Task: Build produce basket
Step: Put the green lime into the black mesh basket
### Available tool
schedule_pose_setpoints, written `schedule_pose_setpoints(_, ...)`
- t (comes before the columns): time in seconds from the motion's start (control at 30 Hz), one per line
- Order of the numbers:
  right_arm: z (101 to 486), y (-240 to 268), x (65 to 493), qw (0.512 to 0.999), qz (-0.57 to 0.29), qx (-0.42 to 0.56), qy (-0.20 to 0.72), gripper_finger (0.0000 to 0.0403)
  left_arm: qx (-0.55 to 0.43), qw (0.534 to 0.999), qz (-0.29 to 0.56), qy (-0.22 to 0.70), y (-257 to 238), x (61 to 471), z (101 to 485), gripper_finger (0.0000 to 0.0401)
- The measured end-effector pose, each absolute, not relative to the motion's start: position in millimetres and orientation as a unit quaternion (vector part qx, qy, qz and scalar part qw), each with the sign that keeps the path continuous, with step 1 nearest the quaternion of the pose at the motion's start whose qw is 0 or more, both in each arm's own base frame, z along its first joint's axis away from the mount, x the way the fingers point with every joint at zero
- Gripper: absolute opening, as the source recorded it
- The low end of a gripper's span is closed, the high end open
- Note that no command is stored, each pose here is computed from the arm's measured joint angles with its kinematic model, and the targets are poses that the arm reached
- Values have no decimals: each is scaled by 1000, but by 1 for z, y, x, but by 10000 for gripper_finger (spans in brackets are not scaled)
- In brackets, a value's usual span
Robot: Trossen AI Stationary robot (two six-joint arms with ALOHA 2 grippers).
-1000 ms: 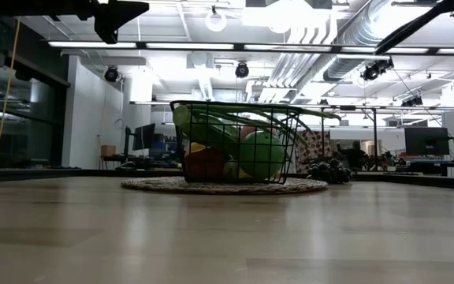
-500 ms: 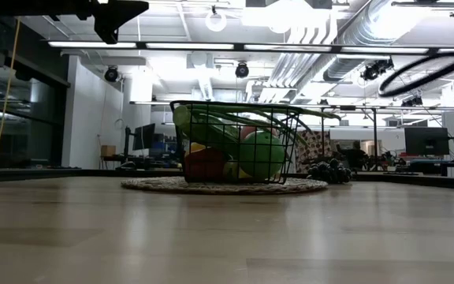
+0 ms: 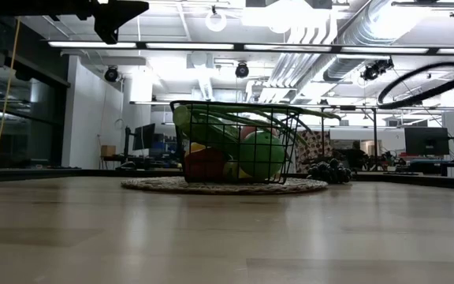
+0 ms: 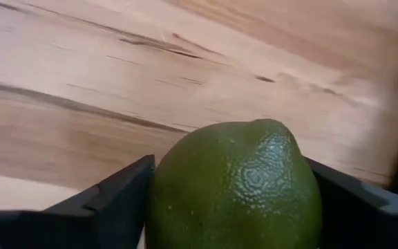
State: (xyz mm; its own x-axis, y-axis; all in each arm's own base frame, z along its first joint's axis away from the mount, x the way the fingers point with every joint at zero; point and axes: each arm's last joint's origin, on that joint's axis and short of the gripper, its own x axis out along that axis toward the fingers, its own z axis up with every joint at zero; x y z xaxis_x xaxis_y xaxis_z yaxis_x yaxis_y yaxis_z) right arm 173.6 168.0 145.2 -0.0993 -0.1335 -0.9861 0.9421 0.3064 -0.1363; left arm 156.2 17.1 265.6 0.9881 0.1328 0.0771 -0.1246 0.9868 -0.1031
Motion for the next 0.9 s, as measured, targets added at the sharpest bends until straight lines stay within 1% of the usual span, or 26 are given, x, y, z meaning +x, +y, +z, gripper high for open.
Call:
schedule_pose_setpoints(0.1,158,171,175,569,-465,326,595,274,-49,996,65,-42,17,156,266,266)
schedule_pose_setpoints(0.13,164,172,176,571,-461,314,603,268,-49,996,65,-42,17,156,266,266)
schedule_pose_setpoints(0.2,177,174,179,588,-429,298,618,268,-49,996,65,-42,17,156,266,266)
schedule_pose_setpoints(0.27,191,176,185,626,-369,295,621,268,-49,996,65,-42,17,156,266,266)
schedule_pose_setpoints(0.4,210,175,208,704,-218,334,588,268,-49,996,65,-42,17,156,266,266)
schedule_pose_setpoints(0.53,214,167,247,800,-53,316,508,268,-59,995,64,-43,17,156,266,266)
schedule_pose_setpoints(0.6,214,153,269,843,-10,281,458,268,-62,995,64,-43,17,156,266,266)
schedule_pose_setpoints(0.73,223,110,304,925,10,144,352,268,-62,995,64,-41,17,156,265,266)
schedule_pose_setpoints(0.8,231,85,319,952,13,77,297,270,-62,995,64,-40,17,156,265,266)
schedule_pose_setpoints(0.9,249,45,334,979,5,-8,206,271,-59,995,65,-40,17,156,265,266)
